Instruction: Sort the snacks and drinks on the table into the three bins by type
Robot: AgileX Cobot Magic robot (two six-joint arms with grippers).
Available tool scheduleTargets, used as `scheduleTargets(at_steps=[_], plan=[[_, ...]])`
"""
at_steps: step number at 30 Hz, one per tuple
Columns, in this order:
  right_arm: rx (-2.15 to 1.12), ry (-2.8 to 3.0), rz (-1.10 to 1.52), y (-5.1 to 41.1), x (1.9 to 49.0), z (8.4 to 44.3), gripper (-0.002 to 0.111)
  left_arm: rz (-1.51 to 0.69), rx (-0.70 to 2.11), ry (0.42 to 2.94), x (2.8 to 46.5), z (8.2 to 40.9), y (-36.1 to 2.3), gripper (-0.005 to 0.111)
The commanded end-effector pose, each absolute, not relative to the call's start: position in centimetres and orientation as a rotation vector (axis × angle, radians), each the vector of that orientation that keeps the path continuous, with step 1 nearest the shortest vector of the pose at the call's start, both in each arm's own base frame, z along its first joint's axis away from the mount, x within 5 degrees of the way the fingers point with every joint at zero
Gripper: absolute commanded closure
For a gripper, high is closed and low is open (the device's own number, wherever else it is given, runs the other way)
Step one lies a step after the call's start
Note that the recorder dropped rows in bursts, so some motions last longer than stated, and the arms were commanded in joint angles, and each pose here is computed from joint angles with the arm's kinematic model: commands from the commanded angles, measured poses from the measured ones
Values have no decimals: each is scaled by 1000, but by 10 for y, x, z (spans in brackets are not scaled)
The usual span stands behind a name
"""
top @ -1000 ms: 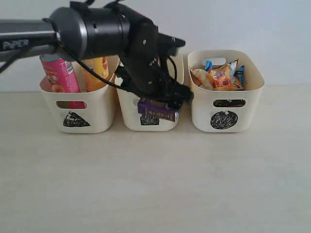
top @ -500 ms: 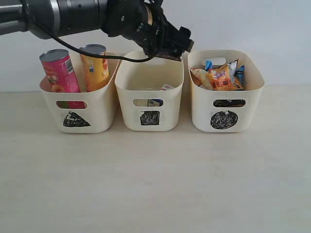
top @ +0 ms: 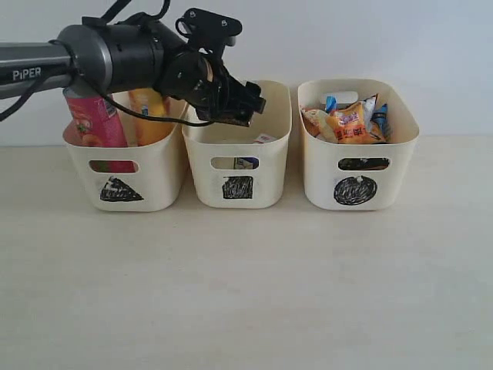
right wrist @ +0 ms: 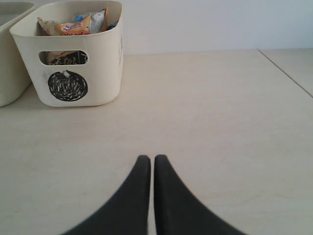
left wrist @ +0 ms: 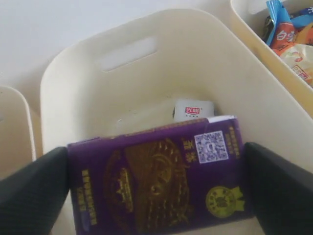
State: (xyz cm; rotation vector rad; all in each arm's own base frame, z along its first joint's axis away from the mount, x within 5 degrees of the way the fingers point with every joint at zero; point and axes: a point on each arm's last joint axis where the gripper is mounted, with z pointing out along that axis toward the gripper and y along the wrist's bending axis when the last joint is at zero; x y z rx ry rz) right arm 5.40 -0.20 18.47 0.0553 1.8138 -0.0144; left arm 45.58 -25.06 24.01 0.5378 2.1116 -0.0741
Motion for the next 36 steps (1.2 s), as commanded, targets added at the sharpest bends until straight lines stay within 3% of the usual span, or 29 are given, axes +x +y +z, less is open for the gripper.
scheduleTargets(at_steps=[1,8,10,12,14,15,16,36], plan=[[56,1809,-15,-2,54,184,108,-116,500,2097,456,249,-251,12],[56,1809,-15,-2,54,184,108,-65,479,2158,449,260,-243,11],[56,1809,-15,-2,54,184,108,-28,493,2180,445,267,-239,16],[56,1809,-15,-2,54,184,108,28,537,2195,439,278,-233,31],[56,1809,-15,-2,54,184,108,91,581,2221,431,291,-226,65],[56,1809,-15,-2,54,184,108,112,592,2242,426,295,-222,76],[56,1809,-15,-2,54,184,108,122,592,2257,421,300,-219,99],[52,1805,-21,-2,54,184,108,-50,551,2176,271,342,-140,103]])
